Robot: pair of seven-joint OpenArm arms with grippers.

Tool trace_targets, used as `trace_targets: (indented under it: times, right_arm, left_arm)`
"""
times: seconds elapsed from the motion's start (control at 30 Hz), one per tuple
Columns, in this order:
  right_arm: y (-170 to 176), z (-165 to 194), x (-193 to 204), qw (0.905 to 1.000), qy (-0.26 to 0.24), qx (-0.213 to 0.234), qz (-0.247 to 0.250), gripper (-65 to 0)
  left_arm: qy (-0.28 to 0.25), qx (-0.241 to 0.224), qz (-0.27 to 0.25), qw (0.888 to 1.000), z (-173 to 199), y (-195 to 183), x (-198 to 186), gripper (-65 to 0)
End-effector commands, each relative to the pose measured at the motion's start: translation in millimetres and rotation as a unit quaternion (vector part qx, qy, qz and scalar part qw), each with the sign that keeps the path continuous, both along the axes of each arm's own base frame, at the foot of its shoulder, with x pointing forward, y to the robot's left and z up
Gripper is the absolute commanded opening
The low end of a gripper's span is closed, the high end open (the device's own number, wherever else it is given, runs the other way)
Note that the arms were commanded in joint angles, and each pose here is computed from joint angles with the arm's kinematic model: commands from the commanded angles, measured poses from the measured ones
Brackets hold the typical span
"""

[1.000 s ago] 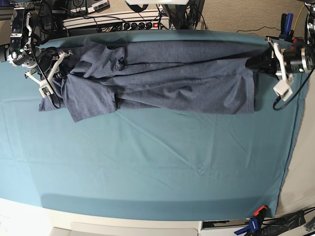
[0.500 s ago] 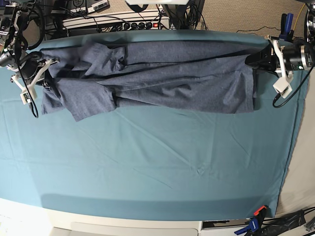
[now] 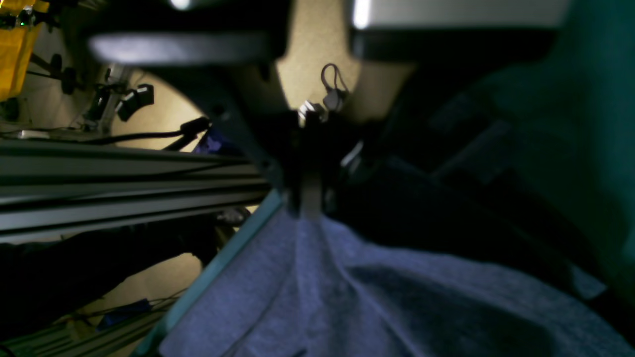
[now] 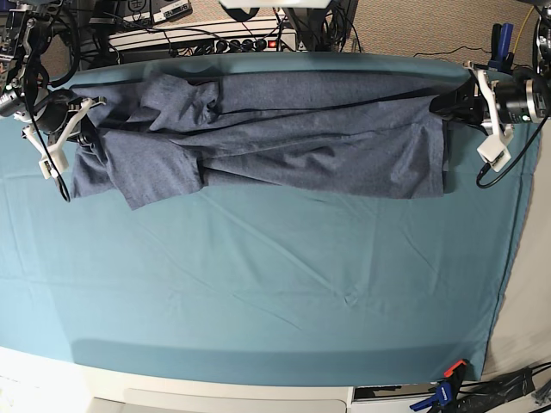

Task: Fold the T-shirt properly
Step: 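Hold the hem at the collar edge and adjust both grippers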

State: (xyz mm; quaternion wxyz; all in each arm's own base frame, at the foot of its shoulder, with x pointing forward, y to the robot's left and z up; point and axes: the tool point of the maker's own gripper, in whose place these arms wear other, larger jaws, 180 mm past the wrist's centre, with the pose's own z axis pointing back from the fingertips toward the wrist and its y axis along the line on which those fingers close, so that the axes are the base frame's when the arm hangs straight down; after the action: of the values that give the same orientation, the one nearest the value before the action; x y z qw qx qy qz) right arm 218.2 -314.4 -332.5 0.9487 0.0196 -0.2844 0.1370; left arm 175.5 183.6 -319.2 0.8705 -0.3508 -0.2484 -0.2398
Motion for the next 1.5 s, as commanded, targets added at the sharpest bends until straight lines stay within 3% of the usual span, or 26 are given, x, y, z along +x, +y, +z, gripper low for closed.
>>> trace_targets:
  times: [0.0,0.53,0.63,0.73,0.83,0.9,1.2,1.37,1.47]
  right_arm:
    - [-2.9,10.5,5.6,0.9998,-0.015,-0.007,0.005,-65.0]
    - [-13.8,3.1,-4.4,0.9991,0.019,-0.038,0.000,-65.0]
    - [-13.5,3.2,-4.0,0.9991,0.018,-0.037,0.000,-54.0]
    - [-13.0,4.5,-2.0,0.9993,0.011,-0.036,0.000,-46.8]
    - [-12.7,5.2,-1.1,0.9994,0.008,-0.035,0.000,-46.3]
    - [-11.6,5.9,0.1,0.9995,0.005,-0.032,0.000,-46.3]
    - [-7.7,28.7,22.1,0.9979,-0.048,-0.041,0.010,-46.3]
    - [-4.0,62.7,45.9,0.9900,-0.110,-0.084,0.026,-46.3]
    - [-1.0,77.1,56.8,0.9859,-0.141,-0.087,0.025,-46.3]
  left_arm:
    - [-0.016,-0.003,-0.003,1.000,9.9,1.7,5.4,-65.0]
    - [0.011,0.006,-0.001,1.000,-2.6,3.9,-12.7,-65.0]
    - [0.019,0.006,0.000,1.000,-5.3,3.9,-17.8,-65.0]
    - [0.011,0.021,0.004,1.000,-8.5,7.8,-15.0,-54.3]
    - [-0.004,0.043,0.011,0.999,-12.3,13.8,-9.5,-42.3]
    - [-0.005,0.051,0.012,0.999,-13.9,15.8,-8.9,-39.4]
    - [-0.017,0.083,0.014,0.996,-20.2,24.6,-5.4,-39.1]
    - [-0.033,0.108,0.050,0.992,-21.7,35.3,9.3,-39.2]
    - [-0.054,0.115,0.060,0.990,-15.9,38.5,23.6,-39.2]
